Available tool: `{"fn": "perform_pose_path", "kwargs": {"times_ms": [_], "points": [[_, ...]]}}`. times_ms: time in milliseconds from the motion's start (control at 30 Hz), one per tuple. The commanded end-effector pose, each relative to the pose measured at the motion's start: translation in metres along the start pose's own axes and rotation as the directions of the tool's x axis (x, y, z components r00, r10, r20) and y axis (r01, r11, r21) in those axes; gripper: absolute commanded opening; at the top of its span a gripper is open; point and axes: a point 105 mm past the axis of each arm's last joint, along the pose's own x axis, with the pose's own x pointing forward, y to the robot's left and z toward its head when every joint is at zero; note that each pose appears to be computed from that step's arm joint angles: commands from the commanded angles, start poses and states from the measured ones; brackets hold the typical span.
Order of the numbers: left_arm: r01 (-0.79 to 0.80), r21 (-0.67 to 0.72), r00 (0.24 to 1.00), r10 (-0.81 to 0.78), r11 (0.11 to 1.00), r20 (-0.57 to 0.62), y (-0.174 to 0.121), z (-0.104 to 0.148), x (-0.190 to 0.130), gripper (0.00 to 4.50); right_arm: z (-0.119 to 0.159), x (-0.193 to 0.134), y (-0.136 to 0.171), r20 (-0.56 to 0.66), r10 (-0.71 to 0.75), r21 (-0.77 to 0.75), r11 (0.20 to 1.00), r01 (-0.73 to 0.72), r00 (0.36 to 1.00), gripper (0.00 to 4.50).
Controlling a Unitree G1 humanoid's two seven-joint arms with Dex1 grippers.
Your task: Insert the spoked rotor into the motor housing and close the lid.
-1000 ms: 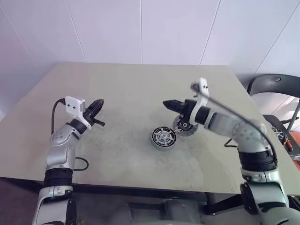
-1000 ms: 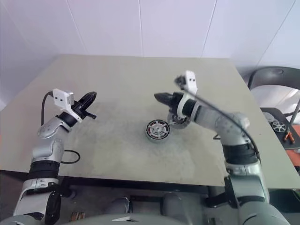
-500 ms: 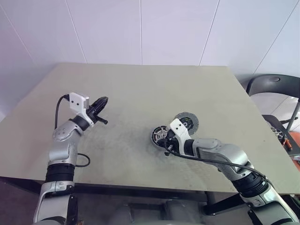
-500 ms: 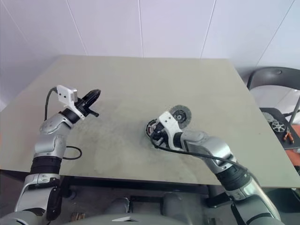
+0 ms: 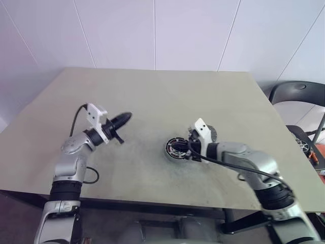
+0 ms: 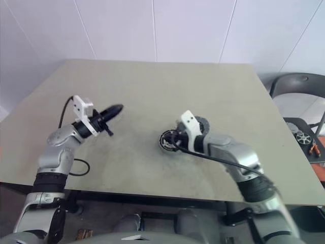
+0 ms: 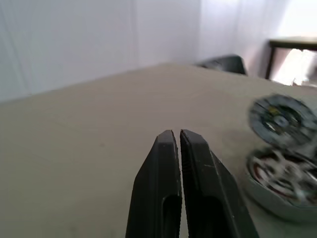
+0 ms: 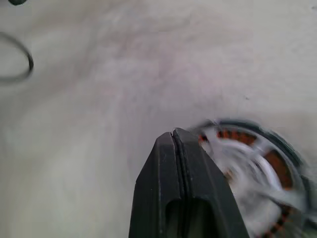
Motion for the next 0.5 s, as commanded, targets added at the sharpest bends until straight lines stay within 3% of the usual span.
{"fn": "perform_pose_path", "kwargs": {"times_ms": [33, 167, 433, 467, 500], "points": [[0.127, 0.046, 0.991, -0.125, 0.991, -0.048, -0.017, 0.001, 0.006, 0.24, 0.016, -0.011, -0.003, -0.062, 0.021, -0.213, 0.977, -0.034, 0.998, 0.18], [0.194, 0.036, 0.978, -0.19, 0.98, -0.091, -0.026, -0.008, 0.01, 0.24, 0.02, -0.018, -0.007, -0.156, 0.041, -0.324, 0.942, -0.091, 0.987, 1.25], [0.198, 0.059, 0.972, -0.189, 0.978, -0.143, -0.027, -0.02, 0.012, 0.24, 0.008, -0.01, -0.012, -0.315, 0.033, -0.455, 0.871, -0.182, 0.948, 4.05], [0.194, 0.06, 0.973, -0.184, 0.979, -0.141, -0.027, -0.02, 0.012, 0.24, 0.005, -0.009, -0.012, -0.33, 0.032, -0.462, 0.866, -0.191, 0.943, 4.34], [0.19, 0.062, 0.974, -0.18, 0.98, -0.141, -0.026, -0.02, 0.012, 0.24, 0.001, -0.007, -0.012, -0.344, 0.031, -0.468, 0.861, -0.2, 0.939, 4.34]]}}
